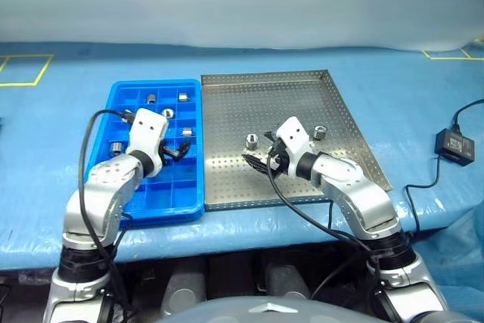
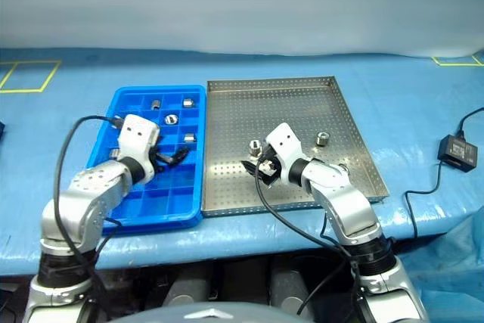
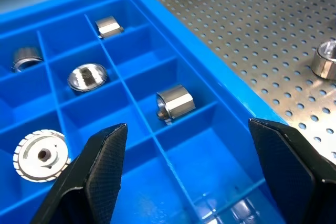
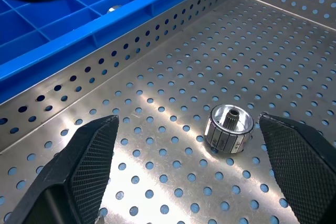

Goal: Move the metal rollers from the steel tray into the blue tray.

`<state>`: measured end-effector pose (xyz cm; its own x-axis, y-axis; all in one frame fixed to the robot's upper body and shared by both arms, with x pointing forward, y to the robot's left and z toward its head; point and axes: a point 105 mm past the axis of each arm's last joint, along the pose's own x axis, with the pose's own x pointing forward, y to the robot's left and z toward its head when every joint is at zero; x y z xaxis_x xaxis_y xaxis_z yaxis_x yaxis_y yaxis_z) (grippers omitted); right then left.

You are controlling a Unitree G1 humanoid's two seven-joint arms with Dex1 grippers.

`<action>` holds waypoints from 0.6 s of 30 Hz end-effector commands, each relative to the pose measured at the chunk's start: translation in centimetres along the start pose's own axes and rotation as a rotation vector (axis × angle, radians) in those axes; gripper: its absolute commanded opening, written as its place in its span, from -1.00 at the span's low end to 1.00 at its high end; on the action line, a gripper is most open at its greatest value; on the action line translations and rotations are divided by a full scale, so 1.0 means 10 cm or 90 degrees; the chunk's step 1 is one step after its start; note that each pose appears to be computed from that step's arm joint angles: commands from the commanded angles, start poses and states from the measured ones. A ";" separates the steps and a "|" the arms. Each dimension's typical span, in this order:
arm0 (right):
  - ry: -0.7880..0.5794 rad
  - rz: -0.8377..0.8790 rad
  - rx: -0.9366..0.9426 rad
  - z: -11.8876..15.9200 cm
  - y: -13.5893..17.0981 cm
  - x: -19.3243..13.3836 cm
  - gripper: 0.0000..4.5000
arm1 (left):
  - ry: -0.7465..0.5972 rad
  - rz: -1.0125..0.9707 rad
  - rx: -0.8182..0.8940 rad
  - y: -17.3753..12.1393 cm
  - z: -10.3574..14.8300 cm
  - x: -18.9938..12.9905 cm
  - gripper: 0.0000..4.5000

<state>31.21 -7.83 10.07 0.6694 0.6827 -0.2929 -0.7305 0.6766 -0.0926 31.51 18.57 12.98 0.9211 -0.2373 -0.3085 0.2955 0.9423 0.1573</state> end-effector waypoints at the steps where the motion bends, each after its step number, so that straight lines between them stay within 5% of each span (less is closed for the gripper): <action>1: -0.036 0.001 -0.023 0.15 0.01 -0.05 1.00 | -0.075 0.046 0.018 0.15 0.31 -0.13 0.78; 4: -0.035 0.000 -0.020 0.15 0.01 -0.06 1.00 | -0.120 0.019 0.009 0.06 0.50 -0.10 0.78; 10: -0.027 0.017 -0.027 0.15 0.04 -0.10 1.00 | -0.157 -0.249 0.019 -0.72 0.71 0.16 0.78; 18: -0.014 -0.005 -0.026 0.09 0.05 -0.21 1.00 | -0.057 -0.326 0.082 -0.97 0.45 0.57 0.78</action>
<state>29.74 -8.60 9.98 0.6620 0.6801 -0.3150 -0.7359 0.6695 -0.1009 34.67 7.50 13.48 0.6743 -0.6693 -0.3120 0.7237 0.6829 0.0990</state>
